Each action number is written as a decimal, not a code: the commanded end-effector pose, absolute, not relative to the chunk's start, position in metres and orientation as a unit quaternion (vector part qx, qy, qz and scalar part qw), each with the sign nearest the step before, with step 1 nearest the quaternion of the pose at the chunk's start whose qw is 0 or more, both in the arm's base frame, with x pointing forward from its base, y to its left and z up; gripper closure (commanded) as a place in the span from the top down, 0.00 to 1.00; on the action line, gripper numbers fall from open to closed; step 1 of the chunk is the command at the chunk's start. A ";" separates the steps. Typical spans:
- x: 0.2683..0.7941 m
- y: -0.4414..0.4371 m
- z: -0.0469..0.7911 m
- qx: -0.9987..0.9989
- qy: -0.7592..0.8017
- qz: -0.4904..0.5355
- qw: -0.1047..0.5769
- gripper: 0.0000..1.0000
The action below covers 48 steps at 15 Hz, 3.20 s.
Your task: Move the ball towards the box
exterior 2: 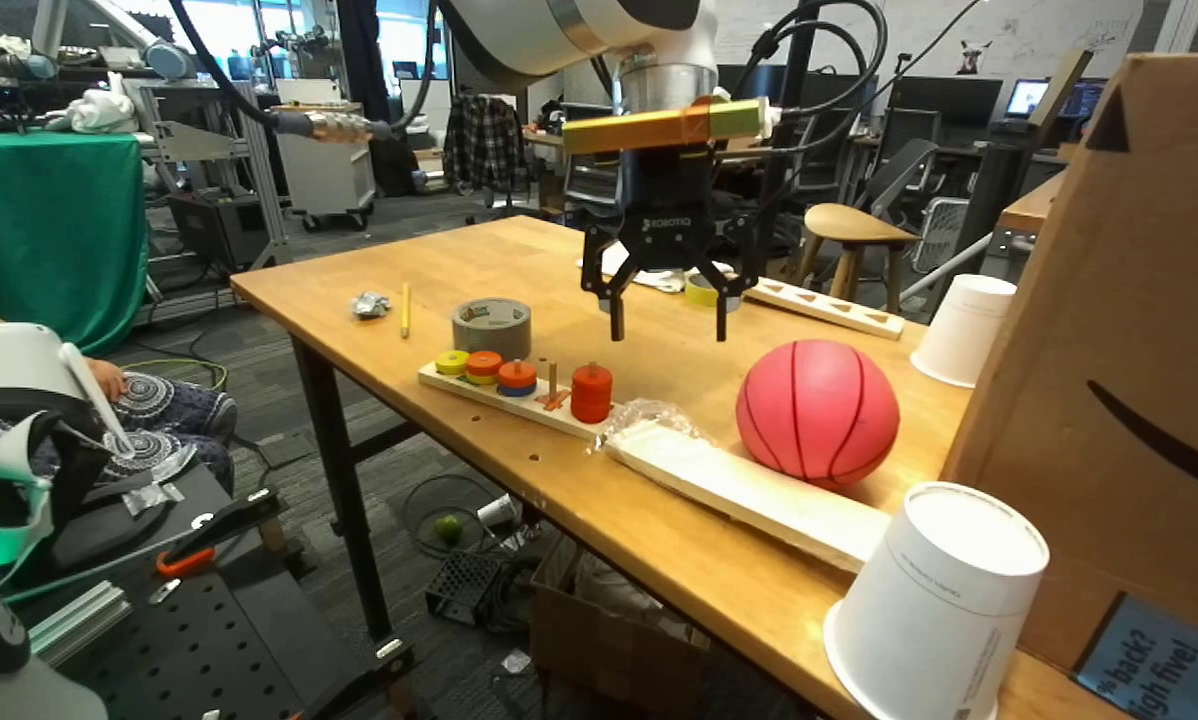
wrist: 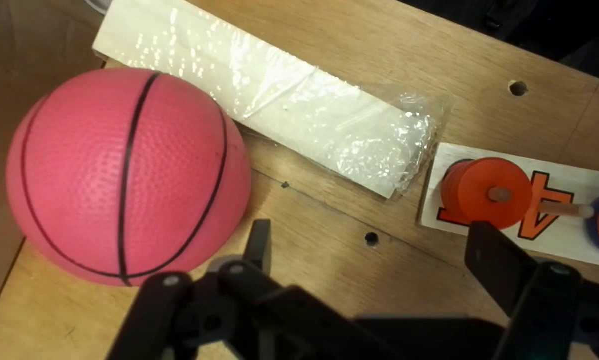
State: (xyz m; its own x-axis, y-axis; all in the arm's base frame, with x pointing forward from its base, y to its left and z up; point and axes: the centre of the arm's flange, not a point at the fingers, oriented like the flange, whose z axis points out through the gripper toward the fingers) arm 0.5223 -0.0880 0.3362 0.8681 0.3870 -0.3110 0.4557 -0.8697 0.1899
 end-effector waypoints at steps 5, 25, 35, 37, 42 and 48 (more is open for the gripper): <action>0.520 -0.091 0.337 0.971 0.177 -0.131 0.089 1.00; 0.527 -0.174 0.338 0.974 0.126 -0.061 0.175 1.00; 0.507 -0.189 0.354 0.980 0.072 -0.026 0.182 1.00; 0.520 -0.192 0.344 0.978 0.080 -0.043 0.186 1.00; 0.509 -0.186 0.350 0.982 0.072 -0.036 0.173 1.00; 0.508 -0.186 0.350 0.982 0.072 -0.036 0.173 1.00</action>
State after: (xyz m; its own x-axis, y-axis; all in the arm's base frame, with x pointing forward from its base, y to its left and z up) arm 0.5083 -0.1862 0.3499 0.9872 0.1284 -0.0948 0.1531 -0.9299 0.3345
